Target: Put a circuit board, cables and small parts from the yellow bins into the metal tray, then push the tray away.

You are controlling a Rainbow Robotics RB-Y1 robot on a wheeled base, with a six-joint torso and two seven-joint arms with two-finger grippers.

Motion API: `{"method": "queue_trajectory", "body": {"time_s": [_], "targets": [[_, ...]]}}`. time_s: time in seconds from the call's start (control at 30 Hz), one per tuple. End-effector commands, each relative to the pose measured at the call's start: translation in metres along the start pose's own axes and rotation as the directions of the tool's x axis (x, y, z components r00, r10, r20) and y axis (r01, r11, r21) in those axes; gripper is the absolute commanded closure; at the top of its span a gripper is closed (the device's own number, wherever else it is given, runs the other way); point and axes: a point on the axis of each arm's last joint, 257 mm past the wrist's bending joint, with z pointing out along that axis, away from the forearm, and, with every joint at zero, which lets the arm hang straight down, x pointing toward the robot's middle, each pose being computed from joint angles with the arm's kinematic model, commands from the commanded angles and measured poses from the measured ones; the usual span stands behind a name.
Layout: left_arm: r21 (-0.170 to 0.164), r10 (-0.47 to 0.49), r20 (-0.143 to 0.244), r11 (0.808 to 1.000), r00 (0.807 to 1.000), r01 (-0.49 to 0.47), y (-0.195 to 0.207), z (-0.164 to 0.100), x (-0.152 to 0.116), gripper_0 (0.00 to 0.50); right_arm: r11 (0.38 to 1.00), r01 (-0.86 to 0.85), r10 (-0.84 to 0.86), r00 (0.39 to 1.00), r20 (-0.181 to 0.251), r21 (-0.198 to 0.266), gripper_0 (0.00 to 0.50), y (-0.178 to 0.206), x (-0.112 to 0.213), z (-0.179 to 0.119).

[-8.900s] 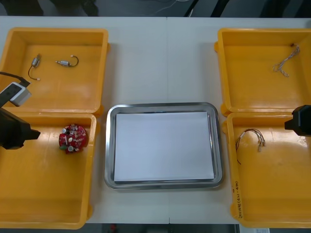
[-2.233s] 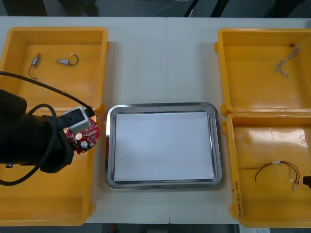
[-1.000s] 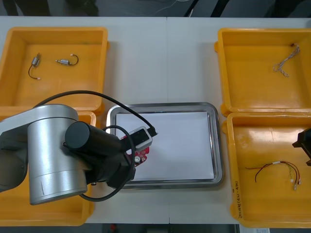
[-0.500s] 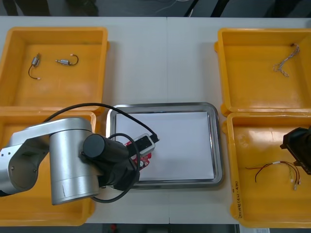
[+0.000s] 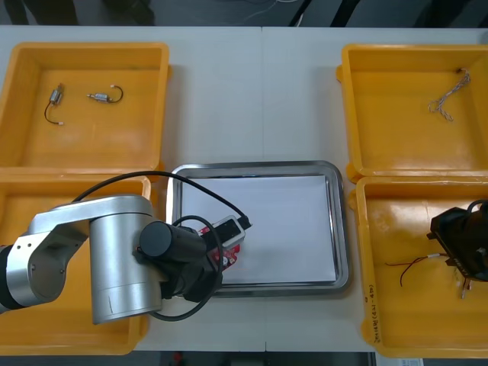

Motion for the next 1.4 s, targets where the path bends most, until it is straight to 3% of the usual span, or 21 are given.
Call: {"method": "queue_trajectory", "body": {"time_s": [0.03, 0.33, 0.67, 0.7, 0.73, 0.77, 0.8, 0.83, 1.2, 1.4], "targets": [[-0.008, -0.061, 0.028, 0.998, 0.998, 0.062, 0.0, -0.004, -0.008, 0.5, 0.999, -0.048, 0.047, 0.999, -0.004, -0.023, 0.0, 0.013, 0.007, 0.002], [-0.002, -0.059, 0.019, 0.998, 0.998, 0.059, -0.006, -0.005, 0.001, 0.5, 0.998, -0.056, 0.056, 0.998, -0.003, -0.036, 0.0, 0.011, 0.015, 0.011], [-0.026, -0.062, 0.028, 0.998, 0.998, 0.063, 0.0, -0.006, 0.003, 0.5, 0.998, -0.057, 0.057, 0.998, 0.003, -0.03, 0.0, 0.001, 0.019, 0.019], [-0.027, -0.064, 0.031, 0.998, 0.997, 0.064, 0.0, -0.006, 0.003, 0.468, 0.998, -0.057, 0.057, 0.998, 0.003, -0.028, 0.0, 0.0, 0.019, 0.019], [-0.03, -0.063, 0.032, 0.997, 0.997, 0.064, 0.0, -0.006, 0.003, 0.363, 0.998, -0.054, 0.054, 0.999, 0.005, -0.028, 0.0, 0.0, 0.019, 0.019], [-0.034, -0.066, 0.034, 0.997, 0.997, 0.067, 0.002, -0.006, 0.003, 0.193, 0.998, -0.052, 0.052, 0.999, 0.008, -0.024, 0.0, -0.002, 0.018, 0.019], [-0.033, -0.069, 0.035, 0.997, 0.997, 0.07, 0.001, -0.006, 0.002, 0.054, 0.998, -0.054, 0.054, 0.999, 0.008, -0.023, 0.0, -0.003, 0.017, 0.019], [-0.034, -0.072, 0.037, 0.997, 0.997, 0.073, 0.001, -0.006, 0.002, 0.004, 0.998, -0.052, 0.053, 0.999, 0.011, -0.022, 0.0, -0.003, 0.017, 0.02], [-0.038, -0.102, 0.064, 0.994, 0.993, 0.105, 0.003, -0.01, -0.005, 0.0, 0.998, -0.055, 0.057, 0.997, 0.048, -0.027, 0.0, -0.007, 0.012, 0.024], [-0.039, -0.13, 0.079, 0.99, 0.988, 0.134, 0.009, -0.019, -0.012, 0.0, 0.998, -0.057, 0.058, 0.997, 0.043, -0.022, 0.0, -0.009, 0.018, 0.028]]}}
